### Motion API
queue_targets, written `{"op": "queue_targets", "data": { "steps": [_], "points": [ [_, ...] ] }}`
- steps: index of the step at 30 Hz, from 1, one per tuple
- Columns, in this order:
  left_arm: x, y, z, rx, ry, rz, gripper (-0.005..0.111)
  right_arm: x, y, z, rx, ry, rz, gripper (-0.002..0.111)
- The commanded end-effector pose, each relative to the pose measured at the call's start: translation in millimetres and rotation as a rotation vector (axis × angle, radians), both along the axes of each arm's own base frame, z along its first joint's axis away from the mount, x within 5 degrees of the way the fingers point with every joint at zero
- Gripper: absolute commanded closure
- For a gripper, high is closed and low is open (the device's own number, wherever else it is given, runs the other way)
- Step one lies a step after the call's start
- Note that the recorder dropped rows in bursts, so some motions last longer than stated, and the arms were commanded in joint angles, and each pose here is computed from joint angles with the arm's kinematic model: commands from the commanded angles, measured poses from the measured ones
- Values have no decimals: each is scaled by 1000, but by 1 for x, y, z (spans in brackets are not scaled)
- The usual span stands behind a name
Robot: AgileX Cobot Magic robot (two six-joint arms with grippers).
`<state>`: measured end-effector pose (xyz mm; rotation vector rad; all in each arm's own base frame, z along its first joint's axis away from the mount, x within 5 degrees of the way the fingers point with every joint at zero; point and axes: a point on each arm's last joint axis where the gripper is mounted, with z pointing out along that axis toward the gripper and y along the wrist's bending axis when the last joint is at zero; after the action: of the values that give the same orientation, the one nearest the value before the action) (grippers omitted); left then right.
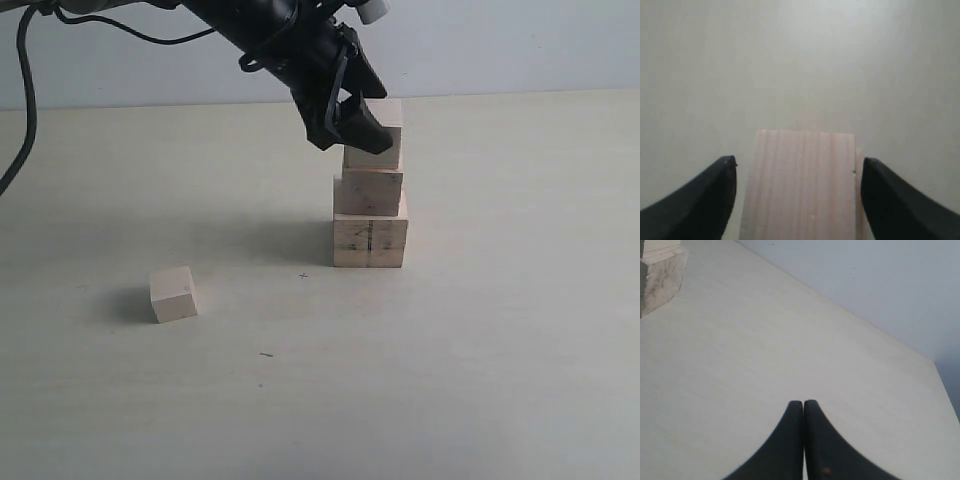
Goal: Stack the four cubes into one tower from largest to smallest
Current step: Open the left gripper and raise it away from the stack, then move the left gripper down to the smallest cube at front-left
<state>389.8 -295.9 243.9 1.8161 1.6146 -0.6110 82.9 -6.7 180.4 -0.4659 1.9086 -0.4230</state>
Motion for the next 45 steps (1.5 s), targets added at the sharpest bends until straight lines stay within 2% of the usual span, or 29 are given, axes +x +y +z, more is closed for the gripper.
{"op": "queue_targets", "data": {
  "steps": [1, 4, 9, 13, 14, 16, 17, 19, 21, 23, 25, 26, 27, 30, 31, 33, 35, 36, 38, 41, 43, 45],
  "points": [
    [-1, 1, 14, -31, -13, 17, 39, 0, 0, -1, 3, -5, 1, 108],
    [-6, 3, 24, -37, -8, 12, 39, 0, 0, -1, 3, -5, 1, 108],
    [-26, 14, 68, -39, -51, -39, 39, 0, 0, -1, 3, -5, 1, 108],
    [-40, 35, 102, 54, -89, 51, 40, 0, 0, 0, 2, -13, 0, 108],
    [-47, 43, 113, 92, -66, 108, 44, 0, 0, 0, 2, -13, 0, 108],
    [-61, 56, 136, 111, -49, 180, 64, 0, 0, 0, 2, -13, 0, 108],
    [-71, 64, 153, 99, -41, 236, 84, 0, 0, 0, 2, -11, 0, 108],
    [-83, 76, 173, 91, -67, 307, 106, 0, 0, 0, 2, -11, 0, 108],
    [-88, 85, 184, 81, -64, 379, 107, 0, 0, 0, 2, -11, 0, 108],
    [-92, 97, 195, 37, 9, 524, 107, 0, 0, 0, 2, -11, 0, 108],
    [-89, 112, 196, 5, 101, 673, 107, 0, 0, 0, 2, -11, 0, 108],
    [-84, 132, 190, 12, 151, 787, 107, 0, 0, 0, 2, -11, 0, 108],
    [-81, 141, 185, 25, 172, 834, 107, 0, 0, 0, 2, -11, 0, 108],
    [-73, 181, 156, 49, 249, 980, 107, 0, 0, 0, 2, -11, 0, 108],
    [-76, 203, 132, 41, 300, 1048, 107, 0, 0, 0, 2, -11, 0, 108],
    [-82, 224, 112, -8, 336, 1095, 107, 0, 0, 0, 2, -11, 0, 108],
    [-94, 231, 95, -41, 351, 1050, 107, 0, 0, 0, 2, -11, 0, 108],
    [-102, 231, 85, -22, 338, 988, 107, 0, 0, 0, 2, -11, 0, 108],
    [-118, 228, 62, 51, 273, 789, 107, 0, 0, 0, 2, -11, 0, 108],
    [-138, 216, 31, 114, 143, 411, 105, 0, 0, 0, 2, -11, 0, 108],
    [-149, 213, 9, 133, 117, 257, 96, 0, 0, 0, 2, -11, 0, 108],
    [-156, 214, -9, 155, 139, 225, 83, 0, 0, 0, 2, -11, 0, 108]
  ]
}}
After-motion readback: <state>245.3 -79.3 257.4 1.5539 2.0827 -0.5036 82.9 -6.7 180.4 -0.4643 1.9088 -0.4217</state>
